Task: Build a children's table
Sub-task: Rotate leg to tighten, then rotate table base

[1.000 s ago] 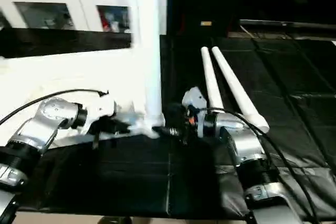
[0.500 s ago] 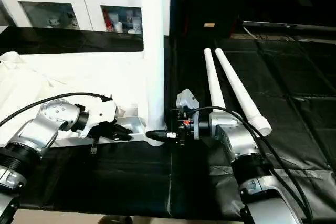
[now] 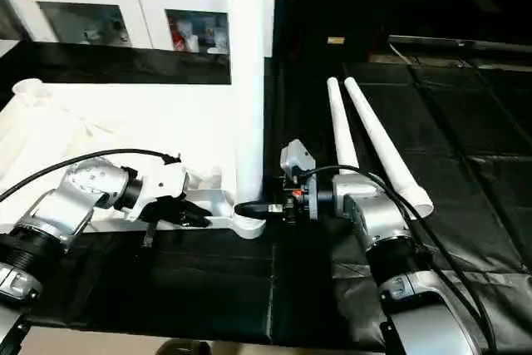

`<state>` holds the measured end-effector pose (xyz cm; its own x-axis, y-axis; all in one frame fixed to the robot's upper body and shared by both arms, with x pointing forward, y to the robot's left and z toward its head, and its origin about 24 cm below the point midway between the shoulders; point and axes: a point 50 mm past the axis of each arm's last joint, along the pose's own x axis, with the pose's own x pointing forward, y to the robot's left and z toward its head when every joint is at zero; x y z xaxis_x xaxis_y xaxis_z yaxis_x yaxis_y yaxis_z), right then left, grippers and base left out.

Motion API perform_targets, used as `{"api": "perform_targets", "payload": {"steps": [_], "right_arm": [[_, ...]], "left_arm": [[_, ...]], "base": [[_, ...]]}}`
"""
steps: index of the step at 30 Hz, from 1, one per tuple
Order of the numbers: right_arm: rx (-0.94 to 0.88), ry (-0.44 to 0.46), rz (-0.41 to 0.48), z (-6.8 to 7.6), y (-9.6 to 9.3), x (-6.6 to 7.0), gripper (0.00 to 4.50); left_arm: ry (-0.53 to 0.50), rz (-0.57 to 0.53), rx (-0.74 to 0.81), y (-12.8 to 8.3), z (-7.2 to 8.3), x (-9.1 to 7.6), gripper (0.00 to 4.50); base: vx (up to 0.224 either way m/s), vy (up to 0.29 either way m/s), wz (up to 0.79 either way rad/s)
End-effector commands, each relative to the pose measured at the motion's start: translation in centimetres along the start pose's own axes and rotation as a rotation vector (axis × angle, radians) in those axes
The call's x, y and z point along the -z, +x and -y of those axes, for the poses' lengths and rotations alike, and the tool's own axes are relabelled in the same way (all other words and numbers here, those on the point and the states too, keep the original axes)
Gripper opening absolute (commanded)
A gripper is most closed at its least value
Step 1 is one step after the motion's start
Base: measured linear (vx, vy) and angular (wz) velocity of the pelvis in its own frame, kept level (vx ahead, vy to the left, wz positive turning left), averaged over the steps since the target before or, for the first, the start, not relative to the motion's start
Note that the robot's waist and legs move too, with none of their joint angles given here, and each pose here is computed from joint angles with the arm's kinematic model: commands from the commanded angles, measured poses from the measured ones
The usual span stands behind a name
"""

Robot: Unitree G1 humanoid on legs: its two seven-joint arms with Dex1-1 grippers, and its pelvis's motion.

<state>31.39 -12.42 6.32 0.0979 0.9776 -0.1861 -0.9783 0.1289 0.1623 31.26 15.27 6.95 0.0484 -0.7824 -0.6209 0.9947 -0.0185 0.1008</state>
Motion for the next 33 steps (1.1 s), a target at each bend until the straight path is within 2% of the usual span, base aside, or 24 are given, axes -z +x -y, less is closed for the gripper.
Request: {"api": "perform_targets", "payload": {"steps": [1,8,9,12,14,16,17,18,20,23,24,26,27,28,30,31,33], "right_arm": [[-0.044,-0.002,-0.023,-0.2,0.2,0.0,2.13],[-0.036,0.0,-0.016,-0.6,0.3,0.3,2.04],[0.027,0.004,0.023,-0.7,0.7,0.4,2.04],[0.189,0.042,0.062,-0.7,1.8,0.9,1.99],[0.254,0.047,0.077,-0.7,2.4,1.1,1.98],[0.411,0.13,0.122,-0.4,3.7,1.4,1.97],[0.417,0.133,0.123,-0.4,3.8,1.4,1.97],[0.527,0.217,0.169,0.0,5.1,1.5,1.97],[0.576,0.265,0.189,0.2,5.8,1.4,1.97],[0.665,0.299,0.178,0.8,6.7,1.3,1.97],[0.784,0.351,0.154,1.7,7.3,1.3,1.97],[0.835,0.37,0.159,2.1,7.4,1.2,1.97],[0.861,0.368,0.171,2.2,7.3,0.9,2.32],[0.868,0.365,0.17,2.3,7.2,0.9,2.32],[0.876,0.361,0.166,2.3,7.1,1.0,2.7],[0.889,0.355,0.163,2.3,6.7,1.1,2.74],[0.913,0.285,0.122,2.3,5.7,1.6,2.82]], "left_arm": [[0.032,-0.004,0.022,0.4,0.1,-0.5,0.0],[-0.032,0.028,-0.031,0.5,-0.2,-0.3,0.0],[-0.078,0.058,-0.117,0.7,-1.0,-0.7,0.0],[-0.15,0.095,-0.296,1.0,-2.6,-1.5,0.0],[-0.18,0.109,-0.345,1.1,-3.0,-1.9,0.0],[-0.25,0.144,-0.446,1.6,-3.7,-2.9,0.0],[-0.253,0.145,-0.448,1.6,-3.8,-3.0,0.0],[-0.293,0.16,-0.52,2.2,-4.3,-3.9,0.0],[-0.311,0.17,-0.549,2.6,-4.4,-4.4,0.0],[-0.348,0.2,-0.579,3.2,-4.6,-5.2,0.0],[-0.371,0.226,-0.606,4.0,-4.7,-6.0,0.0],[-0.364,0.228,-0.603,4.5,-4.7,-6.4,0.0],[-0.334,0.213,-0.601,4.6,-4.7,-6.5,0.0],[-0.321,0.205,-0.6,4.6,-4.7,-6.4,0.0],[-0.306,0.196,-0.601,4.5,-4.7,-6.3,0.0],[-0.276,0.177,-0.605,4.3,-4.8,-6.0,0.0],[-0.218,0.177,-0.583,4.1,-4.8,-5.9,0.0]], "base": [[0.0,0.0,0.0],[0.0,0.0,0.0],[0.0,0.0,0.0],[0.0,0.0,0.0],[0.0,0.0,0.0],[0.0,0.0,0.0],[0.0,0.0,0.0],[0.0,0.0,0.0],[0.0,0.0,0.0],[0.0,0.0,0.0],[0.0,0.0,0.0],[0.0,0.0,0.0],[0.0,0.0,0.0],[0.0,0.0,0.0],[0.0,0.0,0.0],[0.0,0.0,0.0],[0.0,0.0,0.0]]}}
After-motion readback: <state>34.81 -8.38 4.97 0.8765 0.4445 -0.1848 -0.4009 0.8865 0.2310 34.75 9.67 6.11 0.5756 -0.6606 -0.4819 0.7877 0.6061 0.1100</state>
